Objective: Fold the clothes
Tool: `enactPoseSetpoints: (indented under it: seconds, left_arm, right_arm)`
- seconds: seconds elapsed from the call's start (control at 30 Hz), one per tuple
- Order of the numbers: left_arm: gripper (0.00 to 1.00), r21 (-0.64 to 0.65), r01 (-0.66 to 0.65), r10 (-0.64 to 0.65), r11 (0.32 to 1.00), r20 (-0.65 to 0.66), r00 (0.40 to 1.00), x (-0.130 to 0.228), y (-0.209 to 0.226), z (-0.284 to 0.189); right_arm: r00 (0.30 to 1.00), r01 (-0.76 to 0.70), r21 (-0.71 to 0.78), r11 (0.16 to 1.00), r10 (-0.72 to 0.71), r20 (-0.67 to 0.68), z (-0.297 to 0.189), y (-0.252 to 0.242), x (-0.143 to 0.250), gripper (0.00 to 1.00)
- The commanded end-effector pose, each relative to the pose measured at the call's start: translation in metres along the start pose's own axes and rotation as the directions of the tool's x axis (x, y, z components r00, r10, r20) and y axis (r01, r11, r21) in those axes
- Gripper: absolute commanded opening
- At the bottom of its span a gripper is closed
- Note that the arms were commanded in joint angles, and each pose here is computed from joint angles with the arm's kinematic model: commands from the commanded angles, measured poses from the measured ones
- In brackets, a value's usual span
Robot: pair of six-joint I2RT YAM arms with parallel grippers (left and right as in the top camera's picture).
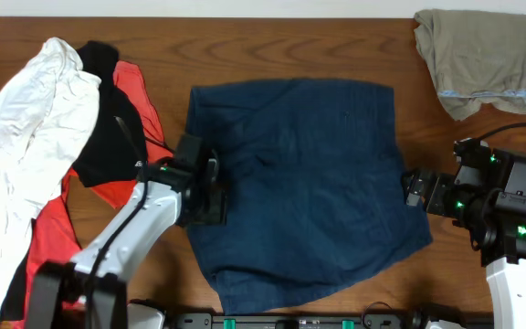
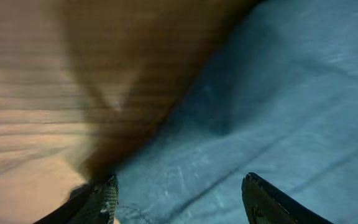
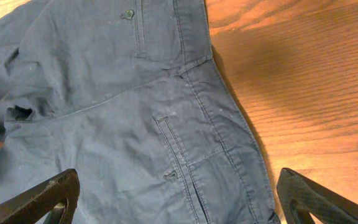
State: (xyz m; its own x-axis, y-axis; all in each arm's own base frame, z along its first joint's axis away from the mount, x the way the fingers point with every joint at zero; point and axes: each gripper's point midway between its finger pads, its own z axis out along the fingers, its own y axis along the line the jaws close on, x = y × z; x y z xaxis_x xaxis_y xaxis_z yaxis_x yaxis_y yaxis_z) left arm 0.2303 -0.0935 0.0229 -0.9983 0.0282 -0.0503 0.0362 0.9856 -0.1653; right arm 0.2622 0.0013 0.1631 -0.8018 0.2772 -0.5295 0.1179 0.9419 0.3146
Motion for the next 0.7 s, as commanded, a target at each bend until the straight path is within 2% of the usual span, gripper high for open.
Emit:
enactPoseSetpoints:
  seconds: [0.0, 0.33, 0.43, 0.67]
  left_arm:
    - [0.66, -0.019, 0.018, -0.019, 1.0, -0.047, 0.999, 0.004, 0.004, 0.014]
    - [0.66, -0.052, 0.02, -0.028, 0.998, -0.159, 0.987, 0.01, 0.013, 0.063]
    - [0.66, -0.056, 0.01, -0.016, 0.998, -0.106, 0.994, -0.005, 0.015, 0.073]
    - [0.66, -0.069, 0.009, -0.002, 0.998, 0.105, 0.995, -0.073, 0.022, 0.057]
  right_arm:
    - [1.0, -0.003, -0.003, 1.0, 0.003, 0.005, -0.002, 0.002, -0.003, 0.99]
    - [1.0, -0.005, -0.001, 1.0, 0.005, -0.003, -0.001, 0.001, -0.001, 0.97]
    - [1.0, -0.007, 0.002, 1.0, 0.007, -0.007, 0.002, 0.0, -0.002, 0.97]
    - [0.998, -0.021, 0.012, 1.0, 0.022, -0.052, 0.024, -0.007, -0.005, 0.96]
